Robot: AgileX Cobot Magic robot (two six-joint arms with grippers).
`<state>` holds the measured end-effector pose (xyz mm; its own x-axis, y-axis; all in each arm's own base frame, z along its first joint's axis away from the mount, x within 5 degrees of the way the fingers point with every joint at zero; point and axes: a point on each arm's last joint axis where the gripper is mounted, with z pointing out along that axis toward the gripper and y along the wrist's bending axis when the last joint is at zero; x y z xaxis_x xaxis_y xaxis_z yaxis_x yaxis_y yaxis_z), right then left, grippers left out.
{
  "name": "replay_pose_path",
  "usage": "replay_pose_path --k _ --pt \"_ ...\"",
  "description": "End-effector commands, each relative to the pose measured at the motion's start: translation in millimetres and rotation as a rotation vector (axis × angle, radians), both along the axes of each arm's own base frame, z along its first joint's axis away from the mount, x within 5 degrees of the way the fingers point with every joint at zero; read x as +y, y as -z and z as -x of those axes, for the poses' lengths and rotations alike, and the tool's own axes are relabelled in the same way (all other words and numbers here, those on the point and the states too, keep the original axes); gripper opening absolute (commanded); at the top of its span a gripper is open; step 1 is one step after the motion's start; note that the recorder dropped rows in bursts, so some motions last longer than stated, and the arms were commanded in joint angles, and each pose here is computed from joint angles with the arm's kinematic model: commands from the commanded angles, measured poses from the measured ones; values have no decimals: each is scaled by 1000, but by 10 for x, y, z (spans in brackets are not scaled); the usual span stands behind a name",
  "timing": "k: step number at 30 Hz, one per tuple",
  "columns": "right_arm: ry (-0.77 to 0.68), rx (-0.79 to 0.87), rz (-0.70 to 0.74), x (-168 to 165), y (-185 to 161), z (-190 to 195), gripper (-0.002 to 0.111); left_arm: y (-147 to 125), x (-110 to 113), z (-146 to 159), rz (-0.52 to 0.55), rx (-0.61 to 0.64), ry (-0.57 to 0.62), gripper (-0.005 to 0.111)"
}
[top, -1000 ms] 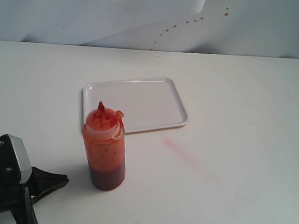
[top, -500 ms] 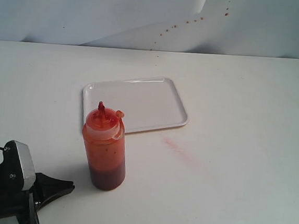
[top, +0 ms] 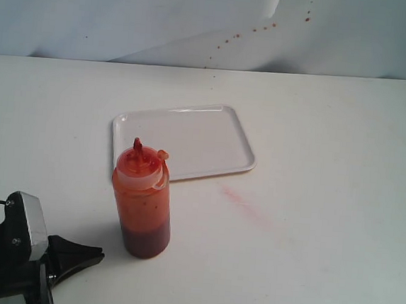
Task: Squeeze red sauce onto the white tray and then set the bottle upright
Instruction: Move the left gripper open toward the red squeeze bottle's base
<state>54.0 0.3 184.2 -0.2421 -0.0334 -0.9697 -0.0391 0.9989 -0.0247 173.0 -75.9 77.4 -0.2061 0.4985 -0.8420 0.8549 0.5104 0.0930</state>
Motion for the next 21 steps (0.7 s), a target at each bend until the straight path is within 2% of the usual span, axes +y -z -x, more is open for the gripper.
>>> replay_pose_path --k 1,11,13,15,21 --pt "8 -1 -5 -3 10 2 0 -4 -5 -14 10 -11 3 1" --pt "8 -1 -5 -3 10 2 0 -3 -2 -16 8 -10 -1 2" --pt "8 -1 -5 -3 10 2 0 -3 -2 -16 8 -10 -1 7" --pt "8 -1 -5 -3 10 2 0 -3 -2 -16 8 -10 -1 17" --pt "8 -1 -5 -3 10 2 0 -50 -22 -35 71 -23 -21 66"
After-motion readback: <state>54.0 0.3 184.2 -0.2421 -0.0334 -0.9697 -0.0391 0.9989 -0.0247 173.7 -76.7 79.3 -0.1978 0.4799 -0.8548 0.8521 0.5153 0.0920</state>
